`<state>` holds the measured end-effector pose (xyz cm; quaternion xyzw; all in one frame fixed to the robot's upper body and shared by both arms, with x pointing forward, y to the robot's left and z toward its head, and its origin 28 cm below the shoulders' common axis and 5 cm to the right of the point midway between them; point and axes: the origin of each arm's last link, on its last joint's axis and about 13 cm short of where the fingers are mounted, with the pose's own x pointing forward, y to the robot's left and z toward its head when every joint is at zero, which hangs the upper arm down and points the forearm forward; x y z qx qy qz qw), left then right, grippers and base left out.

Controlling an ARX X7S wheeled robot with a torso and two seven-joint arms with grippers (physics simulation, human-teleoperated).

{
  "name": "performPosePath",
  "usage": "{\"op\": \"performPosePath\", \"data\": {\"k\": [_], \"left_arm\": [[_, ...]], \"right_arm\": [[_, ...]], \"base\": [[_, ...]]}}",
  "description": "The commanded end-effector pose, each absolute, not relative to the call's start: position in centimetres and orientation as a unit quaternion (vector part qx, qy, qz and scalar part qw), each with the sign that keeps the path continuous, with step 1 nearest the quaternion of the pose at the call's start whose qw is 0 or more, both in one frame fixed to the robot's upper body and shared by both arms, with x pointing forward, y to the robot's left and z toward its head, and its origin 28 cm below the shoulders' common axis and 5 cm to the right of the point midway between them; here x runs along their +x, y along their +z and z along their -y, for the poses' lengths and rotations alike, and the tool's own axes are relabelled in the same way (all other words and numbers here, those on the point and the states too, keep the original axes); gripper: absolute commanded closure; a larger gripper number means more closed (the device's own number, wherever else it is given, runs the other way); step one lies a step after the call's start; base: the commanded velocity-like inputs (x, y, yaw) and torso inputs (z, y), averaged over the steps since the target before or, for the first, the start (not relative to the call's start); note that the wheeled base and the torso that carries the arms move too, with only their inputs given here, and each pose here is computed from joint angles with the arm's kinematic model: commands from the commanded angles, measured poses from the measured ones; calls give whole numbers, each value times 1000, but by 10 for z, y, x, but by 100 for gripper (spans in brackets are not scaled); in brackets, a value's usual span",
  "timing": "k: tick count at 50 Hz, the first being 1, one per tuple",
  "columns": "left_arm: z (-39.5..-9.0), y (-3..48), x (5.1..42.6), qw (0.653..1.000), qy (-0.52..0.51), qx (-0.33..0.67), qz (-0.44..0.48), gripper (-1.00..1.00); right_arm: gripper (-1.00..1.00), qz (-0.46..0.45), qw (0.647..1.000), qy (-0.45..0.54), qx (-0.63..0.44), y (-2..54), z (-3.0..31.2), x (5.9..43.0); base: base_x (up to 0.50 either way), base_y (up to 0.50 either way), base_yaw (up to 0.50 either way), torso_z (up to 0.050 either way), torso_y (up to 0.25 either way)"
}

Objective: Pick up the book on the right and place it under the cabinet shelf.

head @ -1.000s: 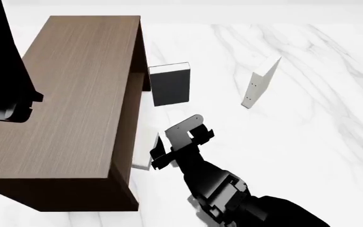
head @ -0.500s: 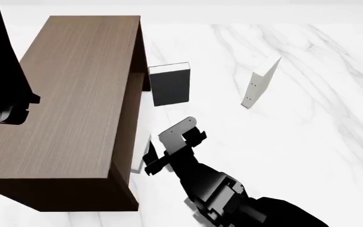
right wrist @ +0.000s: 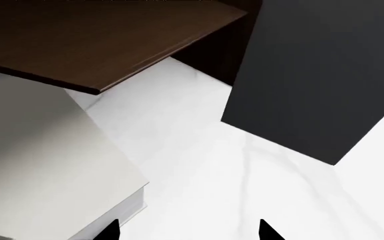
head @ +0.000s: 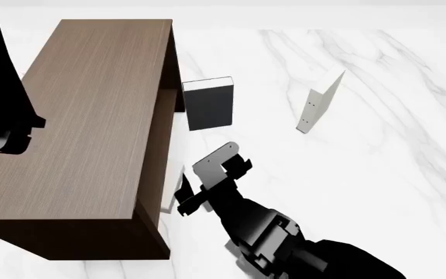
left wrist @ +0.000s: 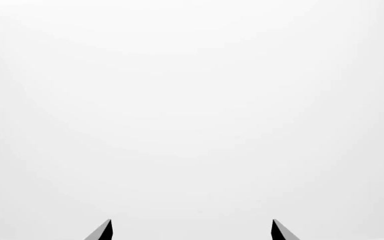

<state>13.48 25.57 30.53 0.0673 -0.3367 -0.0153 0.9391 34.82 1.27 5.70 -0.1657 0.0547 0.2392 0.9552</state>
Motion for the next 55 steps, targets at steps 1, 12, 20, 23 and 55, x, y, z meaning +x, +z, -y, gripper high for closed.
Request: {"op": "performPosePath", "data": {"k": [1,12,20,23,55], "left_arm": [[-257,305,134,939,-14,67,336,-100],[-257,306,133,939,-13,69,337,-100],[-257,307,133,939,-14,71,337,-100],[-257,307,133,939,-14,71,337,-100],[-259,303,131,940,-11,70,334,-100]], "right_arm": [[-100,-45,947,275,-162,59,-18,347],[-100,-32,936,323,-136,57,-18,346],[-100,-30,935,331,-126,56,-15,347],[-100,-28,938,318,-133,56,-13,348],[-100,-48,972,126,-192,55,18,366]], "base": [[0,0,0,0,0],[0,0,0,0,0],[0,0,0,0,0],[0,0,0,0,0],[0,0,0,0,0]]}}
